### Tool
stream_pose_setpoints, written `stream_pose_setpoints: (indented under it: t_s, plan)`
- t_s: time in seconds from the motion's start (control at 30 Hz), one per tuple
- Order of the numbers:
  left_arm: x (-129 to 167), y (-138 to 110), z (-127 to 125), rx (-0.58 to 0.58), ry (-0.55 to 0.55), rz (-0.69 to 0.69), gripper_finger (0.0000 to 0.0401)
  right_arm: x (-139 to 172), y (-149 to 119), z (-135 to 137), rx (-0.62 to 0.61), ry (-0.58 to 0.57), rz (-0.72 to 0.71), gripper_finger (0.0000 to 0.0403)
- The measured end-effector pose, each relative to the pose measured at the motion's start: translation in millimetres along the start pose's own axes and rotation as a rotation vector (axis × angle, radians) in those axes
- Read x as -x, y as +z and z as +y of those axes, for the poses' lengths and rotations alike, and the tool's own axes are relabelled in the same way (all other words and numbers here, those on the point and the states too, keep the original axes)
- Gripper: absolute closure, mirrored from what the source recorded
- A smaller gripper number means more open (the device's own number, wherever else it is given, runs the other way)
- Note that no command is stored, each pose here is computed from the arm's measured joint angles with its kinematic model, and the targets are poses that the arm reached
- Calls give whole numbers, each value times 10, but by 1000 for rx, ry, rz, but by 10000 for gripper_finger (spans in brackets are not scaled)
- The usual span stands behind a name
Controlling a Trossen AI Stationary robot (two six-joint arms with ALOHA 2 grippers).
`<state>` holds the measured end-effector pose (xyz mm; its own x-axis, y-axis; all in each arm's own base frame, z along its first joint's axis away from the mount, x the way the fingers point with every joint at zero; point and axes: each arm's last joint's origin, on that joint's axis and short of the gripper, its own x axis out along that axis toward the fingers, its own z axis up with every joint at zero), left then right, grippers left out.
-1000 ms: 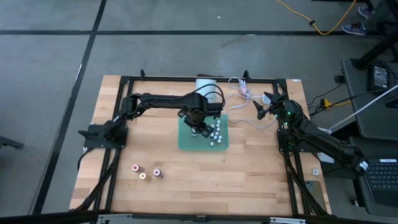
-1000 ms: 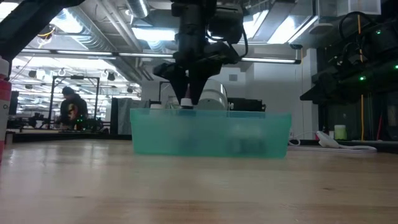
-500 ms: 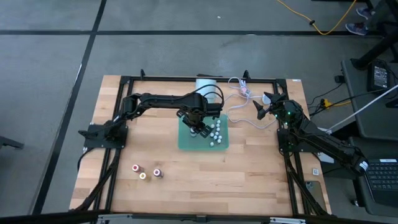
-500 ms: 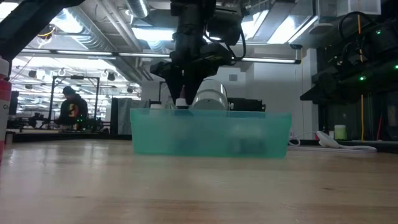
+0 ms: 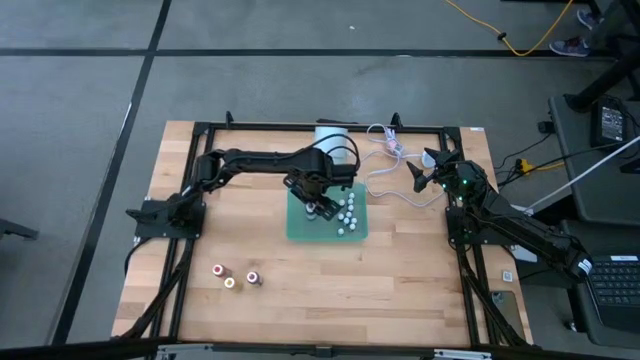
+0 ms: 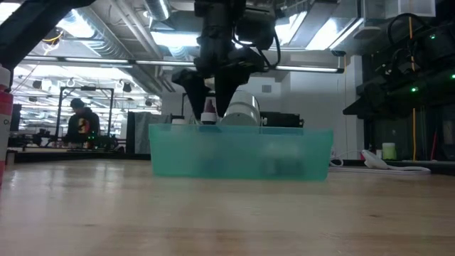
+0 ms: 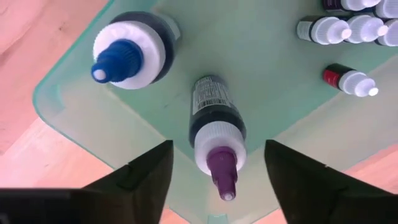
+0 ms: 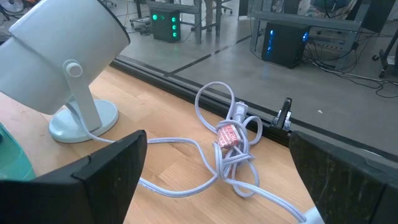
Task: Pick & Place food coloring
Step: Put the large pink food coloring bottle into the green bin
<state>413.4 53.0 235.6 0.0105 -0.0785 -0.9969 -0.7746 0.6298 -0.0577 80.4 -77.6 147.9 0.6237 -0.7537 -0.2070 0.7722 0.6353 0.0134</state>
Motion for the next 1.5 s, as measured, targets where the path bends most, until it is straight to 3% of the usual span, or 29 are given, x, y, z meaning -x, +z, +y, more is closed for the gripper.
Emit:
stream_pose_setpoints:
  t_s: [0.17,0.37,0.8,1.1,1.5]
  plan:
    - [147,-50,39,-1,0,-36,115,0,0,0,0,0,0,10]
    - [461,-223,66,-20,7,-146,109,0,-1,0,0,0,0,10]
    - [921,-1049,4,-170,20,-254,113,0,0,0,0,0,0,10]
    - [671,-1630,48,-274,-37,-226,114,0,-1,0,0,0,1,10]
    - [155,-2118,-48,-391,-82,-132,114,0,0,0,0,0,0,10]
